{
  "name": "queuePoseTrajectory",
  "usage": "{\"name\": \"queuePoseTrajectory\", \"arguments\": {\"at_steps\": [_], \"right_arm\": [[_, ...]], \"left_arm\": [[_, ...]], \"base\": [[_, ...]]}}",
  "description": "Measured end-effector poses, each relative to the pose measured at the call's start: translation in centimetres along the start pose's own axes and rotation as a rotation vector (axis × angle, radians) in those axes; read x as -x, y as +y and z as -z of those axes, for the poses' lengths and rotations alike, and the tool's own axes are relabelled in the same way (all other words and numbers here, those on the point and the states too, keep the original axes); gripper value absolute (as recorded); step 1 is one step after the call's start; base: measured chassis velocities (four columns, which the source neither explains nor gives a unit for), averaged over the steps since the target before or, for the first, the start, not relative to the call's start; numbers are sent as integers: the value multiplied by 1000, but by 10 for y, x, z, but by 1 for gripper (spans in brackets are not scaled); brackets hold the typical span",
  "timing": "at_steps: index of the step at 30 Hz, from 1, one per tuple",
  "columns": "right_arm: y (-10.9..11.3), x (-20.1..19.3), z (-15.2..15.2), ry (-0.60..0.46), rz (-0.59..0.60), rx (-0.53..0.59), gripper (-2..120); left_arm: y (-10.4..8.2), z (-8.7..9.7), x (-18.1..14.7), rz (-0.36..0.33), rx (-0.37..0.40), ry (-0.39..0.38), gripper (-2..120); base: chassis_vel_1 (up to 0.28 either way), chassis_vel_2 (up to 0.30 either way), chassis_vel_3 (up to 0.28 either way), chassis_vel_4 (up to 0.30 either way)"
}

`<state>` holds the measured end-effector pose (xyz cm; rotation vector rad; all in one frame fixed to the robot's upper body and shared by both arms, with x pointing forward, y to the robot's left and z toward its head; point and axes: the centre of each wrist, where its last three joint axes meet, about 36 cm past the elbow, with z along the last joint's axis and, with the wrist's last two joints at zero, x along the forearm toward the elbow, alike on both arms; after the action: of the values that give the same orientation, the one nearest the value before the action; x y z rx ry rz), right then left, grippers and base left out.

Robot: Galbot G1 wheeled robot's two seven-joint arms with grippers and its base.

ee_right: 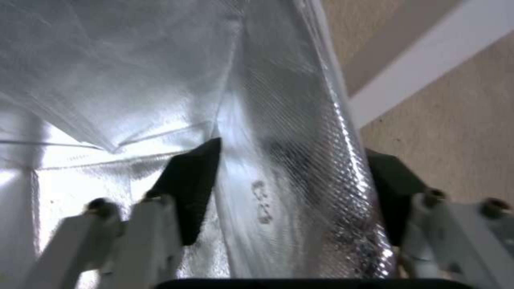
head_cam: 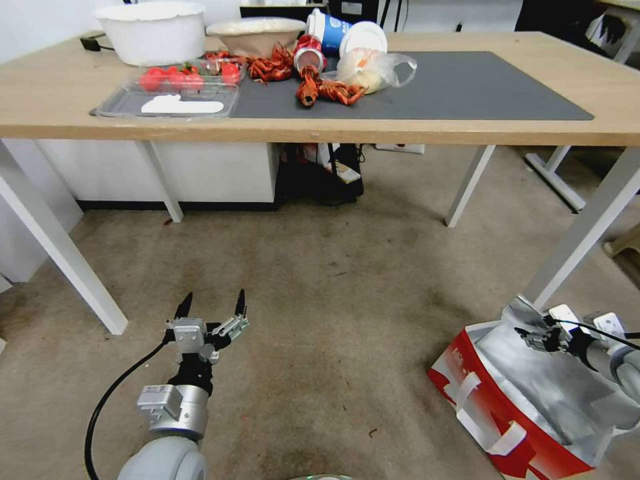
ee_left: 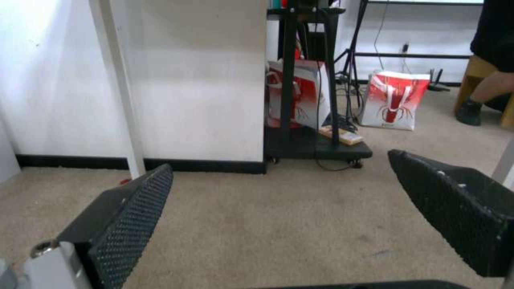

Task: Pick up the food delivery bag from the floor and place it on the table.

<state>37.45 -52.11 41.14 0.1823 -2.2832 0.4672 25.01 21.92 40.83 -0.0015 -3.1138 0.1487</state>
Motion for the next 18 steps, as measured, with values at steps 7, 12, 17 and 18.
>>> {"name": "queuePoseTrajectory", "arguments": {"at_steps": [7,12,17,18], "right_arm": [[-2,1,-4,13,2,1,31],[-4,-4,-2,3,5,-1,10],[-8,-9,-1,-11,17,8,0],[-8,-11,0,-19,23,13,0]], "left_arm": [[0,0,-1,0,1,1,100],[0,0,-1,0,1,0,100],[0,0,-1,-1,1,-1,100],[0,0,-1,-1,1,-1,100]], "base": [[0,0,0,0],[0,0,0,0],[0,0,0,0],[0,0,0,0]]}}
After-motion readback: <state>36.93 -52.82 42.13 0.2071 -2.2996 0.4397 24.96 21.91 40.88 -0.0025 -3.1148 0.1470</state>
